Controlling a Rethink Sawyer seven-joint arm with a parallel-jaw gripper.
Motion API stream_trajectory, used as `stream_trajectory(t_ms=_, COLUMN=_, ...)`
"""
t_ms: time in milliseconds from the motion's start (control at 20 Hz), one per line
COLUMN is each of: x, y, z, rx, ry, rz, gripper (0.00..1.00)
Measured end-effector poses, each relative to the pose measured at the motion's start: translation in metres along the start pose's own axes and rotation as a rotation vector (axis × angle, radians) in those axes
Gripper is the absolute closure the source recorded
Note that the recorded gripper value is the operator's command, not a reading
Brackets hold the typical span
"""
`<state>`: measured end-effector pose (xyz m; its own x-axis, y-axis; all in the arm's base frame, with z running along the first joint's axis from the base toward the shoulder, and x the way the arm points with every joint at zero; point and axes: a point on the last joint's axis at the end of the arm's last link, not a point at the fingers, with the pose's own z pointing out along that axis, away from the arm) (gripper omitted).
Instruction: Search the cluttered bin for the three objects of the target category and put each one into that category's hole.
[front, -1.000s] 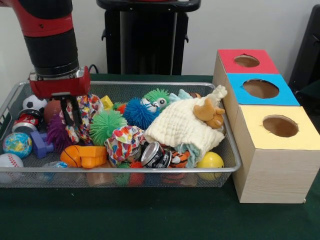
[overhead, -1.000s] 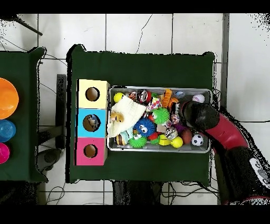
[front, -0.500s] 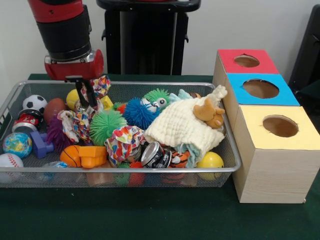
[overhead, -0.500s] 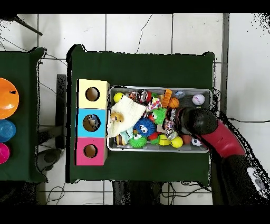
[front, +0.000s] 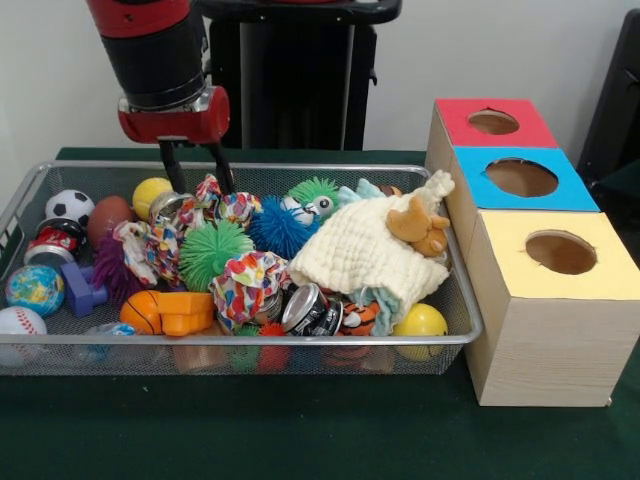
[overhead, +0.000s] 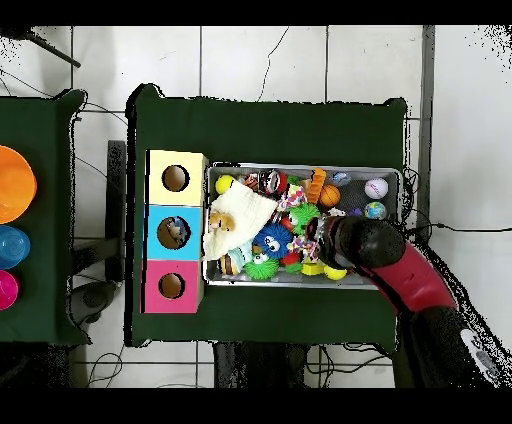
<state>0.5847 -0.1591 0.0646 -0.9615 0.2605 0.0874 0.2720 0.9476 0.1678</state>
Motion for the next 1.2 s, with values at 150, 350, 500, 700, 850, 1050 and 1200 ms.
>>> stream_trajectory(t_ms=150, x=0.005, y=-0.001, z=0.001, rx=0.002, ry=0.008, rz=0.004, gripper=0.0)
stream_trajectory(t_ms=350, x=0.005, y=-0.005, z=0.0, rx=0.009, ry=0.008, rz=0.008, gripper=0.0)
stream_trajectory(t_ms=500, x=0.003, y=-0.009, z=-0.003, rx=0.017, ry=0.001, rz=0.011, gripper=0.0)
stream_trajectory(t_ms=700, x=-0.007, y=-0.022, z=-0.011, rx=0.049, ry=-0.025, rz=0.005, gripper=0.0)
stream_trajectory(t_ms=850, x=-0.018, y=-0.03, z=-0.019, rx=0.07, ry=-0.05, rz=0.002, gripper=0.0)
stream_trajectory(t_ms=1050, x=-0.03, y=-0.034, z=-0.028, rx=0.081, ry=-0.079, rz=-0.002, gripper=0.0)
stream_trajectory(t_ms=1200, x=-0.041, y=-0.037, z=-0.037, rx=0.09, ry=-0.105, rz=-0.004, gripper=0.0)
